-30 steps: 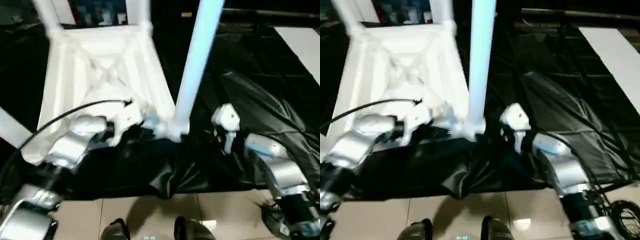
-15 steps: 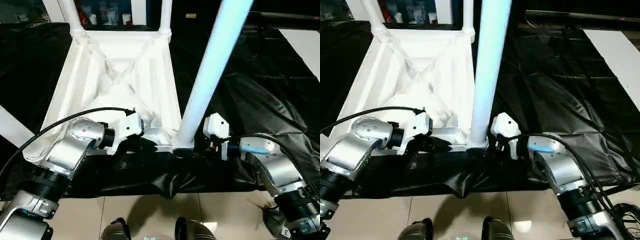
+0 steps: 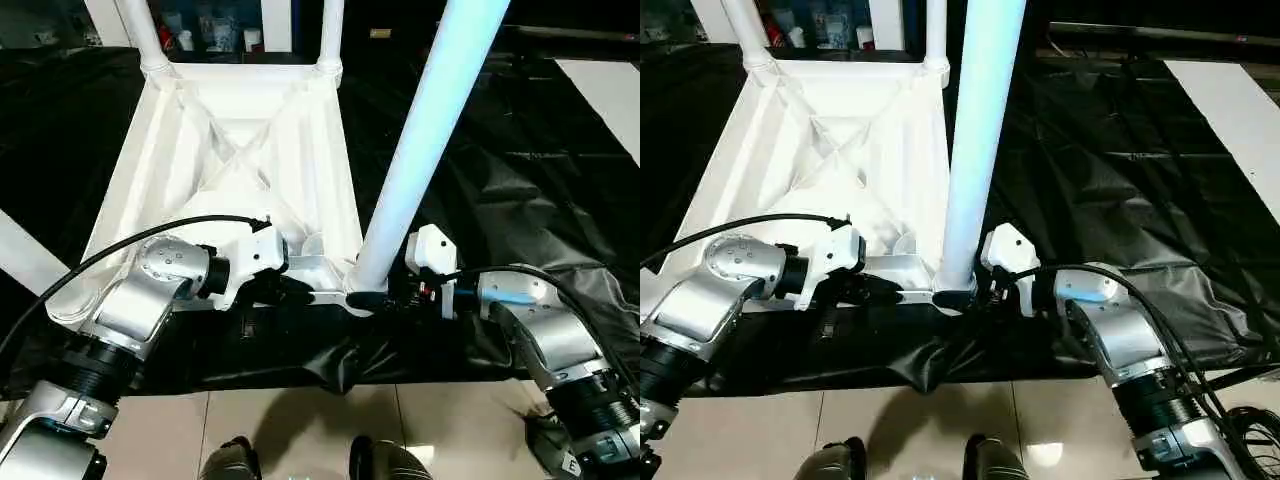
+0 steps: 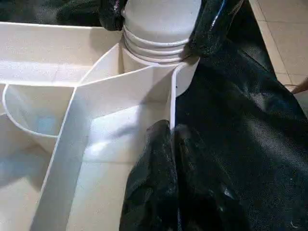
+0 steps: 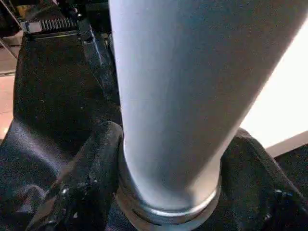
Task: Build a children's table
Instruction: Rotate leg to tighten
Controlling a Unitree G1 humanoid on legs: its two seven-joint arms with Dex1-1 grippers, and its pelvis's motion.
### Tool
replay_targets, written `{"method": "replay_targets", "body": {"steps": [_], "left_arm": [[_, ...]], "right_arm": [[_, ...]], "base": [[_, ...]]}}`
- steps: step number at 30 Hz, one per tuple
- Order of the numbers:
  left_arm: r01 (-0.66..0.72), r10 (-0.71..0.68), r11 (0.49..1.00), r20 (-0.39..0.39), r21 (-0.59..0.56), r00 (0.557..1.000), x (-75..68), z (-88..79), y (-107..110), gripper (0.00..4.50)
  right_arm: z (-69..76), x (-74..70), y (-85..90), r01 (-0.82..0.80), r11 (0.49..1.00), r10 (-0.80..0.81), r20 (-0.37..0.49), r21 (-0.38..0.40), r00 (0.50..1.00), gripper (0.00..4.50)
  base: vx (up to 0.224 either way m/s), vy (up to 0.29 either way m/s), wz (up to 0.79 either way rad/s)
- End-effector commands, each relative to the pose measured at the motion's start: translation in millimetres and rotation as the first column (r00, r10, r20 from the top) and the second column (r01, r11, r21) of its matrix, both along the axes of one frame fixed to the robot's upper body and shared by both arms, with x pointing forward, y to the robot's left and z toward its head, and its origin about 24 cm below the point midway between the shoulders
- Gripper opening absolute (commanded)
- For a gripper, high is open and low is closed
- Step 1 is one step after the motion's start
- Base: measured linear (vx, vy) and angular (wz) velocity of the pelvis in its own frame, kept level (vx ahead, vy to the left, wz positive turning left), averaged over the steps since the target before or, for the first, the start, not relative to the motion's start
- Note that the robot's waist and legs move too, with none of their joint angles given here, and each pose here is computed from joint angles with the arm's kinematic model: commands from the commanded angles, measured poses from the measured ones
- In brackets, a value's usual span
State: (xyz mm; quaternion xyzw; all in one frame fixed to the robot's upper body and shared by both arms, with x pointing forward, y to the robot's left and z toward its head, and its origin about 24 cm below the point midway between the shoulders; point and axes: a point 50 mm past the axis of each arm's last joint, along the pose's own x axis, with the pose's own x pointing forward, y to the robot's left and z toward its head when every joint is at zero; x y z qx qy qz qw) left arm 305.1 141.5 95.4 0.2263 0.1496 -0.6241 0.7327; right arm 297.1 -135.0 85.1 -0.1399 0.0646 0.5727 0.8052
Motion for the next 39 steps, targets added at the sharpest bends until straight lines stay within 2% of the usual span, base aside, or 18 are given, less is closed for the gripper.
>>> {"method": "replay_targets", "body": {"steps": [1,7,9,12,14,15,16,18,20,22,25,26,30,33,35,36,37,39], "left_arm": [[-0.062,0.063,0.998,-0.024,0.020,0.998,2.6,-14.9,-6,0.00],[-0.212,0.212,0.977,0.019,0.003,0.977,19.4,-13.4,-9,0.00],[-0.278,0.278,0.961,0.042,-0.001,0.960,27.2,-12.2,-12,0.00],[-0.397,0.398,0.917,0.069,-0.021,0.915,40.3,-10.1,-17,0.00],[-0.457,0.458,0.889,0.079,-0.037,0.885,47.1,-9.0,-21,0.00],[-0.494,0.496,0.868,0.089,-0.042,0.864,51.9,-8.8,-25,0.00],[-0.510,0.511,0.859,0.092,-0.043,0.854,54.2,-9.0,-27,0.00],[-0.528,0.530,0.848,0.098,-0.041,0.843,56.7,-9.4,-30,0.00],[-0.535,0.536,0.844,0.105,-0.037,0.838,58.0,-9.9,-31,0.00],[-0.540,0.540,0.841,0.121,-0.033,0.833,59.5,-9.9,-31,0.00],[-0.534,0.534,0.845,0.123,-0.031,0.837,59.5,-10.1,-31,0.00],[-0.531,0.530,0.847,0.125,-0.031,0.838,59.3,-10.0,-31,0.00],[-0.497,0.497,0.867,0.132,-0.036,0.858,57.0,-9.6,-30,0.00],[-0.478,0.479,0.877,0.129,-0.038,0.868,54.7,-9.5,-30,0.00],[-0.440,0.441,0.897,0.121,-0.031,0.889,49.1,-10.1,-26,0.00],[-0.438,0.438,0.899,0.120,-0.030,0.891,48.6,-10.1,-25,0.00],[-0.404,0.405,0.914,0.115,-0.026,0.907,44.4,-9.9,-21,0.00],[-0.351,0.351,0.936,0.110,-0.020,0.930,38.2,-9.6,-16,0.00]], "right_arm": [[-5.3,4.2,-1.0,0.081,0.997,-0.081,0.004,0.003,0.997,2.63],[-10.7,16.8,-2.3,0.287,0.956,-0.287,-0.002,0.059,0.958,2.62],[-12.4,22.6,-1.0,0.383,0.919,-0.383,-0.017,0.098,0.924,2.62],[-16.7,32.8,3.2,0.578,0.801,-0.577,-0.056,0.157,0.815,2.62],[-23.1,38.9,6.2,0.697,0.700,-0.695,-0.079,0.157,0.715,2.62],[-30.9,43.5,10.1,0.795,0.588,-0.789,-0.112,0.151,0.604,2.62],[-35.5,45.7,13.7,0.841,0.522,-0.833,-0.124,0.145,0.539,2.62],[-39.3,47.8,20.7,0.876,0.460,-0.870,-0.123,0.145,0.477,2.62],[-39.8,50.0,27.3,0.891,0.428,-0.887,-0.119,0.148,0.446,2.62],[-36.9,52.6,35.4,0.888,0.430,-0.888,-0.099,0.163,0.449,2.62],[-30.7,53.5,45.9,0.841,0.499,-0.841,-0.115,0.210,0.528,2.62],[-28.8,53.3,47.8,0.829,0.512,-0.828,-0.126,0.226,0.546,3.17],[-13.0,54.4,47.9,0.779,0.543,-0.800,-0.087,0.314,0.593,3.48],[-7.9,54.8,45.2,0.759,0.558,-0.788,-0.074,0.336,0.611,3.73],[1.6,52.9,34.5,0.691,0.638,-0.725,-0.035,0.341,0.687,3.79],[2.3,52.7,33.6,0.684,0.645,-0.719,-0.032,0.340,0.694,3.79],[5.6,50.2,23.9,0.634,0.712,-0.668,0.012,0.302,0.744,3.79],[9.4,43.8,11.8,0.543,0.803,-0.573,0.069,0.247,0.816,3.79]], "base": [[0.000,0.000,0.00],[0.000,0.000,0.00],[0.000,0.000,0.00],[0.000,0.000,0.00],[0.000,0.000,0.00],[0.000,0.000,0.00],[0.000,0.000,0.00],[0.000,0.000,0.00],[0.000,0.000,0.00],[0.000,0.000,0.00],[0.000,0.000,0.00],[0.000,0.000,0.00],[0.000,0.000,0.00],[0.000,0.000,0.00],[0.000,0.000,0.00],[0.000,0.000,0.00],[0.000,0.000,0.00],[0.000,0.000,0.00]]}}
